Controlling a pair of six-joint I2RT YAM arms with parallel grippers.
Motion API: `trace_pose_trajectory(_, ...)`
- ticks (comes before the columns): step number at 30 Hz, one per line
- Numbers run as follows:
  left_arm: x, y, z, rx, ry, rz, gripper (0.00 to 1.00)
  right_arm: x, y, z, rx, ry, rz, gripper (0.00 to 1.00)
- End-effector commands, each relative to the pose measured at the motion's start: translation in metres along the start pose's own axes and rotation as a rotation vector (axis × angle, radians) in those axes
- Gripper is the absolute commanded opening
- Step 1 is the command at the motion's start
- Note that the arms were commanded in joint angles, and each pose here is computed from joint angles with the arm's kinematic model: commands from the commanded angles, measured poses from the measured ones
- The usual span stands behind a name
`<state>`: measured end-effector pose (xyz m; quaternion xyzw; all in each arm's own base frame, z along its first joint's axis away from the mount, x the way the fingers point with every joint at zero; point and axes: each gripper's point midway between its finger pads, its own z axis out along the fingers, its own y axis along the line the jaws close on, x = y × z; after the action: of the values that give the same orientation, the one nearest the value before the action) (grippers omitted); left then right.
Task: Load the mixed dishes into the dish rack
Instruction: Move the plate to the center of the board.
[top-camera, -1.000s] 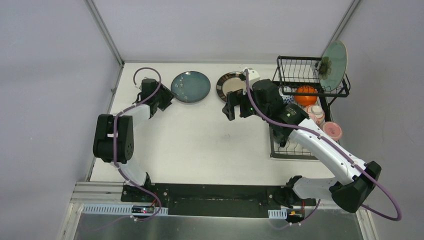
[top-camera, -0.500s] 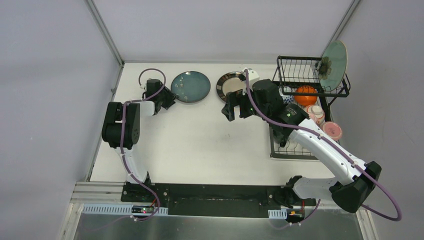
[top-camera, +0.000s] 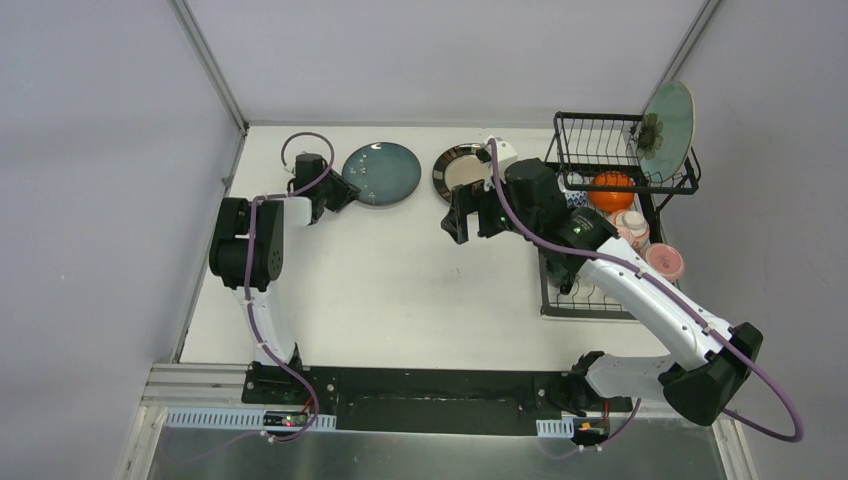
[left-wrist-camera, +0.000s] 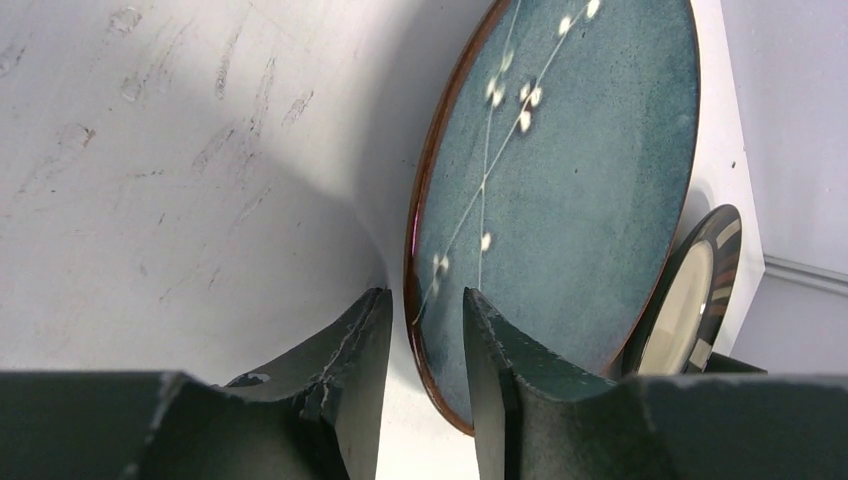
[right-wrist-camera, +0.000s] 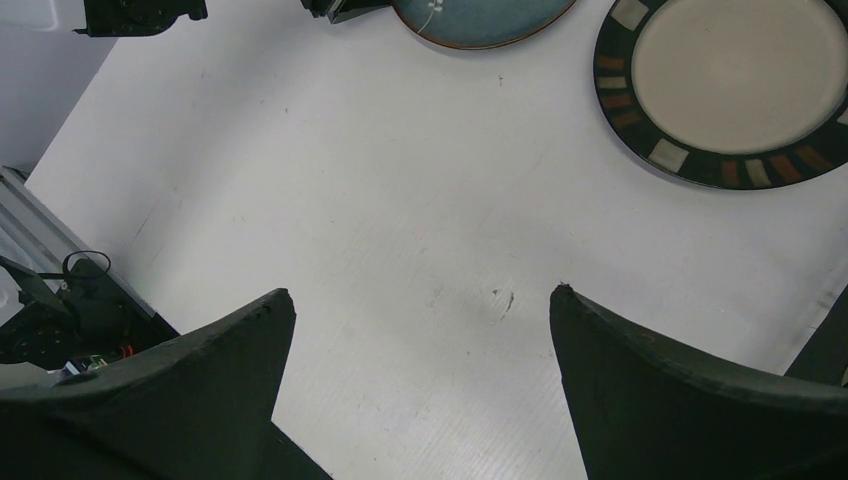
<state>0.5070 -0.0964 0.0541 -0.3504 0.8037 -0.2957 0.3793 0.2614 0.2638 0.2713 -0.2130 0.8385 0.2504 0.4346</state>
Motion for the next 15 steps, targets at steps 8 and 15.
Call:
trace_pose_trajectory(8, -0.006, -0.003, -0.010, -0.029, 0.014, 0.024, 0.07, -0.001, 0.011, 0.000, -0.051, -0.014, 0.024, 1.00)
trace_pose_trajectory(15, -0.006, -0.008, -0.037, -0.036, 0.017, 0.039, 0.00, 0.003, 0.011, 0.004, -0.052, -0.009, 0.042, 1.00)
